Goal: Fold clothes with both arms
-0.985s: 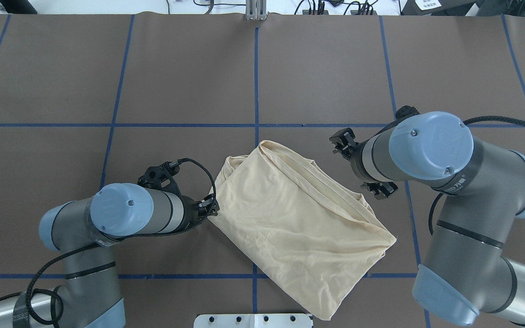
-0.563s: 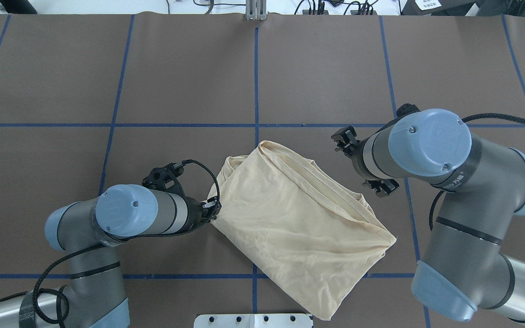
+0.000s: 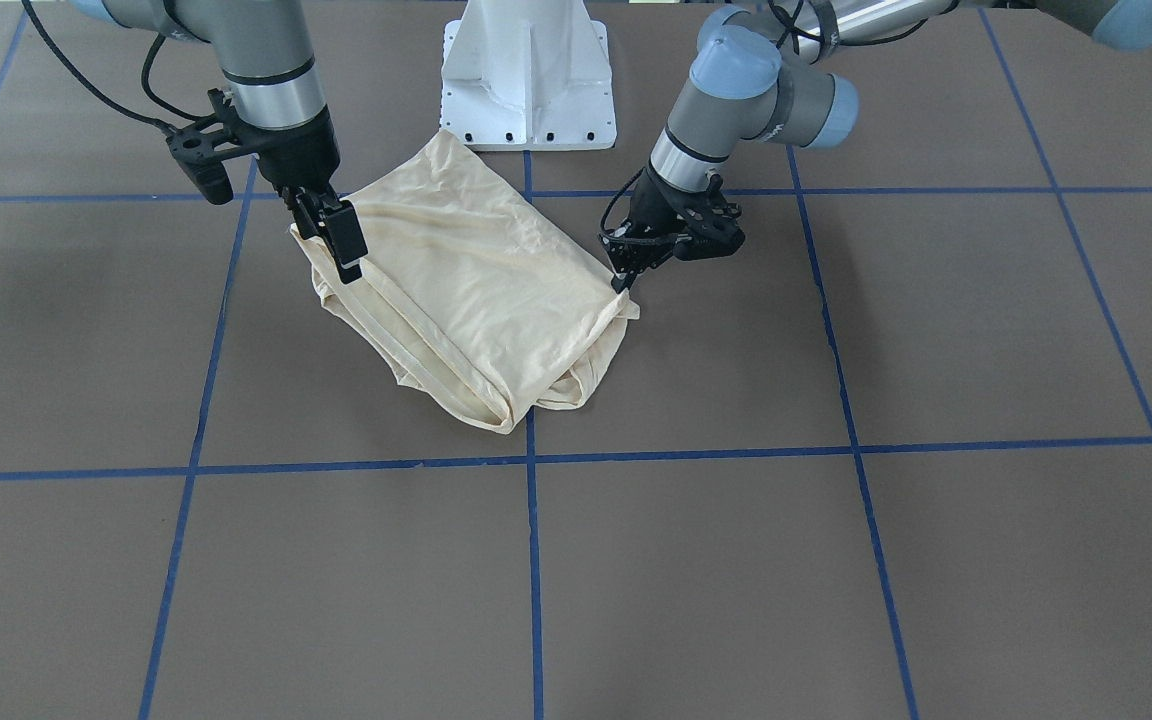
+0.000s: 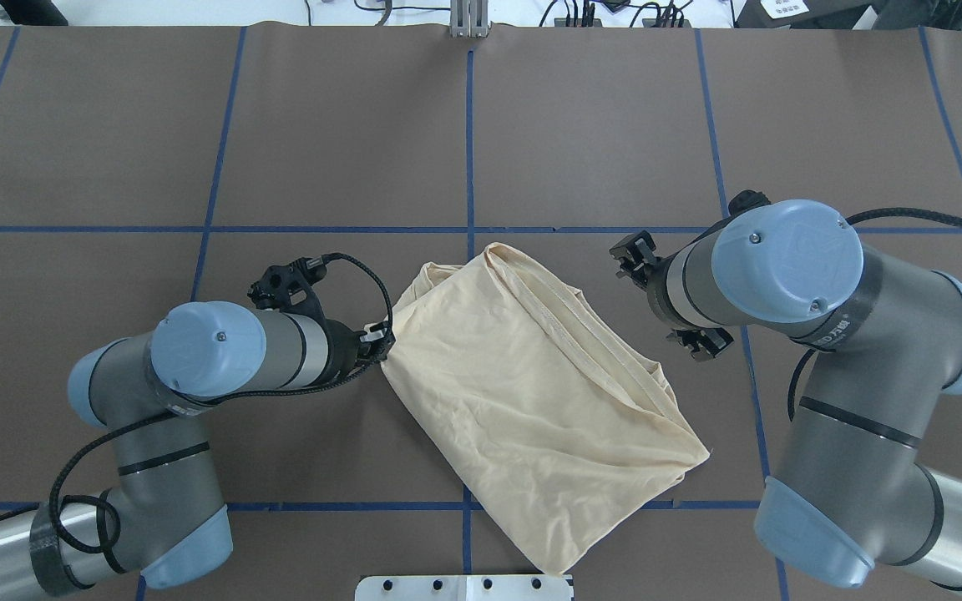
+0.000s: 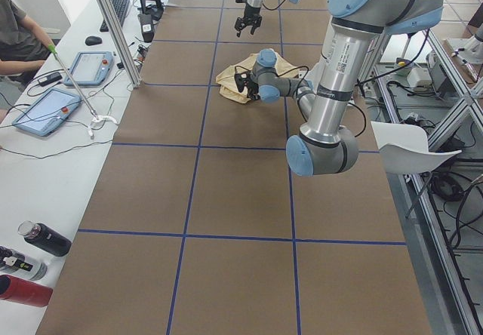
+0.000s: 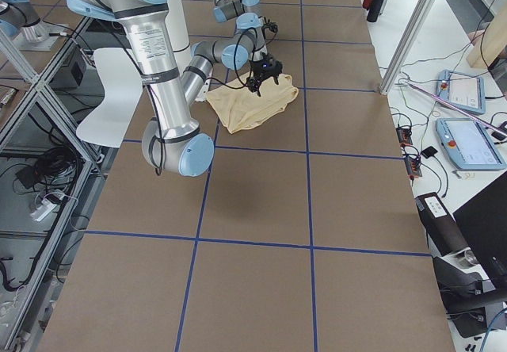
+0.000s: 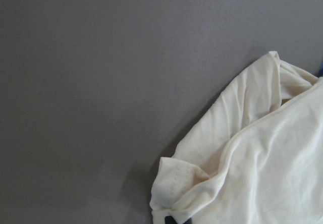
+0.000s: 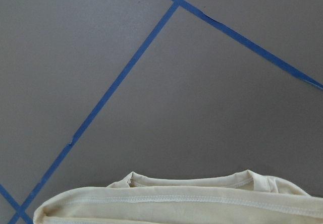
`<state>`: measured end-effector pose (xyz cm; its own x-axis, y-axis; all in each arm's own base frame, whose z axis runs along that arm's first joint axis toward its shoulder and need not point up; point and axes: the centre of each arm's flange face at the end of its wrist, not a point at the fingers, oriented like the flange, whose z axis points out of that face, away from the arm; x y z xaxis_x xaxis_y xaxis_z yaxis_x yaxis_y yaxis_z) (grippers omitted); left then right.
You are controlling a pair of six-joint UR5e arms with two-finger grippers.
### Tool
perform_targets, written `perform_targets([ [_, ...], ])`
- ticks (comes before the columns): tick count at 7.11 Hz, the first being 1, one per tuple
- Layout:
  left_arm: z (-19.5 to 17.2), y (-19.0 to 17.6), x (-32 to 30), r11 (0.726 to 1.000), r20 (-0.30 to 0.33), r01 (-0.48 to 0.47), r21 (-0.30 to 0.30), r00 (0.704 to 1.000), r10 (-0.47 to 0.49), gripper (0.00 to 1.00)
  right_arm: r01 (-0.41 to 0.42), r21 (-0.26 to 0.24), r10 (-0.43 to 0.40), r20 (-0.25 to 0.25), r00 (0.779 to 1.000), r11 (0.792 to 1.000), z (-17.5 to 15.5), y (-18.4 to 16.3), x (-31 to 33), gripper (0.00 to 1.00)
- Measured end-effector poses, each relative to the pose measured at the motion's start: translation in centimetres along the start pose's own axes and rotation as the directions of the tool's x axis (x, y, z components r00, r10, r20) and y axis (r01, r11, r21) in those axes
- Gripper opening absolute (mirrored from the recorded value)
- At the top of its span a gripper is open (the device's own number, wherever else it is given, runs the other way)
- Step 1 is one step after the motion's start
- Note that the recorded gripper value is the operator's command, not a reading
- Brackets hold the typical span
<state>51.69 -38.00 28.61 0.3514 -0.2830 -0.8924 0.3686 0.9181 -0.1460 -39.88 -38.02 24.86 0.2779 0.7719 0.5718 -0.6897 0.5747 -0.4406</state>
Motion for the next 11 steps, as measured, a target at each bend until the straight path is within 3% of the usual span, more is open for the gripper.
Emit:
perform_targets([
  [3, 2.6, -9.3, 2.8, 0.984, -0.014, -0.131, 0.124, 0.991, 0.133, 0.00, -0.004, 0.013, 0.004, -0.008, 1.000, 1.000, 0.3, -0.5, 0.3, 1.00],
  [4, 4.0, -12.7, 4.4, 0.968, -0.003, -0.183, 0.170, 0.983, 0.186, 0.45, -0.007, 0.021, 0.007, -0.009, 1.000, 1.000, 0.4, -0.8, 0.4, 1.00],
  [5, 5.1, -15.7, 5.3, 0.945, 0.033, -0.244, 0.220, 0.970, 0.242, 0.58, -0.011, 0.028, 0.011, -0.008, 1.000, 1.000, 0.5, -1.1, 0.2, 1.00],
  [6, 5.7, -17.5, 5.6, 0.925, 0.069, -0.283, 0.254, 0.959, 0.274, 0.59, -0.013, 0.033, 0.013, -0.006, 1.000, 0.999, 0.7, -1.3, -0.1, 1.00],
  [8, 4.9, -18.7, 5.2, 0.913, 0.085, -0.301, 0.277, 0.954, 0.289, 0.59, -0.006, 0.021, 0.006, 0.009, 1.000, 1.000, 1.3, 0.2, -1.7, 1.00],
  [11, -2.3, -16.6, 1.0, 0.917, 0.052, -0.301, 0.263, 0.953, 0.298, 0.58, -0.100, -0.022, 0.101, 0.071, 0.992, 0.995, 5.6, 4.6, -4.4, 0.99],
])
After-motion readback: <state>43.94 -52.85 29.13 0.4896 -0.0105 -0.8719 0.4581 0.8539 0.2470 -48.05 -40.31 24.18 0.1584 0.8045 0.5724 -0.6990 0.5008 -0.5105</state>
